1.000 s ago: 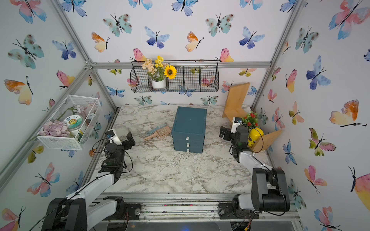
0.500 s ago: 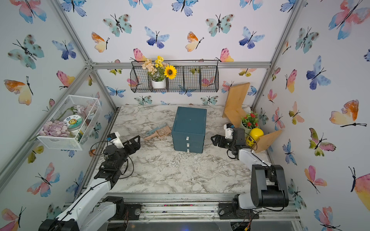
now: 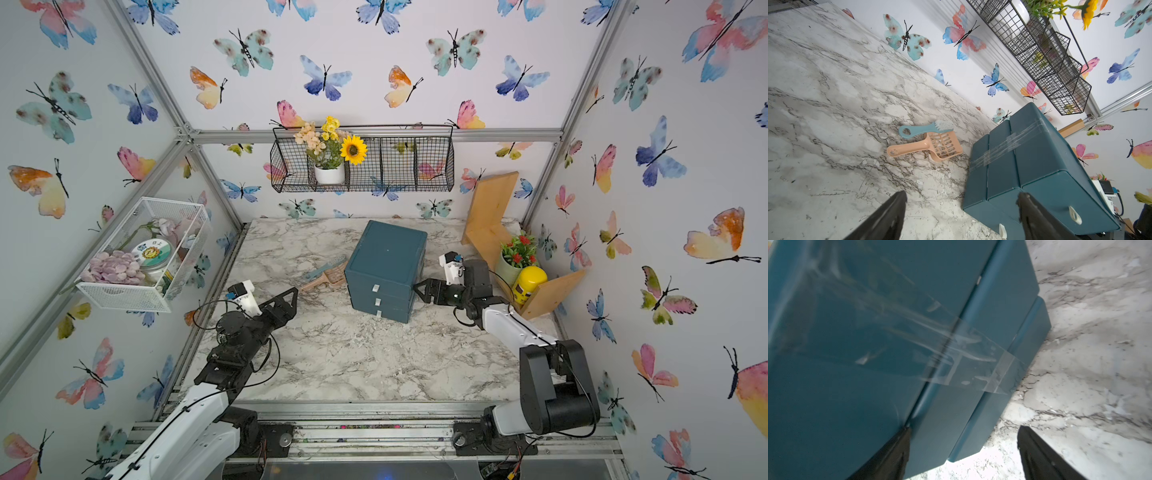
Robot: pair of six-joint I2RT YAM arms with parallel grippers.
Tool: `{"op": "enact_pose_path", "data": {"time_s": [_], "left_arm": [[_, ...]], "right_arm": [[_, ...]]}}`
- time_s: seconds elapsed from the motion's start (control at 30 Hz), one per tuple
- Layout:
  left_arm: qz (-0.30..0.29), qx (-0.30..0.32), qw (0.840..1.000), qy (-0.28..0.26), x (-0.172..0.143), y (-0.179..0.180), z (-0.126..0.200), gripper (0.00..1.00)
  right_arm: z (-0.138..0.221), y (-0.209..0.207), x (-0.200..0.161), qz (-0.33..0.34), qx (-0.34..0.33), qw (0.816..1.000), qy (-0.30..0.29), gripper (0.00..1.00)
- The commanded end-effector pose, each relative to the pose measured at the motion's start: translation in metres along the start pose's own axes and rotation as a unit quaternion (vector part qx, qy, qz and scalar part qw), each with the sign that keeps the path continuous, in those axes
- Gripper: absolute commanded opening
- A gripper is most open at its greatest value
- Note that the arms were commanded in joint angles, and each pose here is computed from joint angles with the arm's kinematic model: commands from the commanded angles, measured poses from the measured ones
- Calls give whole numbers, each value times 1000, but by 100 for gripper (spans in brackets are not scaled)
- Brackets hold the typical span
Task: Take the cookies out of the drawer
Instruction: Adjust the storage box at the center of the board.
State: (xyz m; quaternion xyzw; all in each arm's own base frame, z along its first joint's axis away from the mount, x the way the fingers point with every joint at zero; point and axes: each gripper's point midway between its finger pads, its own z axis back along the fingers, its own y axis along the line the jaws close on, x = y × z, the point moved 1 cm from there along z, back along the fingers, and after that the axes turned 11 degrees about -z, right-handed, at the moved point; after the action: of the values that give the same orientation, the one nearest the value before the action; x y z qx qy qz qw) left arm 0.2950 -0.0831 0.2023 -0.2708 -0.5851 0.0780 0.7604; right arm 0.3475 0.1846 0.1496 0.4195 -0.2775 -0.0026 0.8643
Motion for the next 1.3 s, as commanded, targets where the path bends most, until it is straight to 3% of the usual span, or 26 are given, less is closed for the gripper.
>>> {"op": "enact_pose_path", "data": {"time_s": [0.0, 0.17, 0.3, 0.57, 0.9, 1.27], "left_arm": [[7, -51, 999, 6, 1, -19, 3, 84], [42, -91, 995, 10, 0, -35, 6, 81], [68, -123, 990, 0, -1, -58, 10, 80], [128, -208, 969, -15, -1, -117, 14, 78], [240, -217, 945, 36, -31, -150, -5, 70], [275, -190, 941, 53, -40, -166, -37, 59]], "right_arm": [[-5, 25, 10, 22, 20, 1000, -5, 84], [19, 15, 28, 62, -70, 994, -64, 85], [63, 13, 54, 112, -154, 969, -155, 88], [128, 41, 76, 152, -152, 923, -320, 79], [121, 60, 71, 143, -93, 940, -297, 77], [119, 77, 65, 116, -42, 953, -276, 72]]}}
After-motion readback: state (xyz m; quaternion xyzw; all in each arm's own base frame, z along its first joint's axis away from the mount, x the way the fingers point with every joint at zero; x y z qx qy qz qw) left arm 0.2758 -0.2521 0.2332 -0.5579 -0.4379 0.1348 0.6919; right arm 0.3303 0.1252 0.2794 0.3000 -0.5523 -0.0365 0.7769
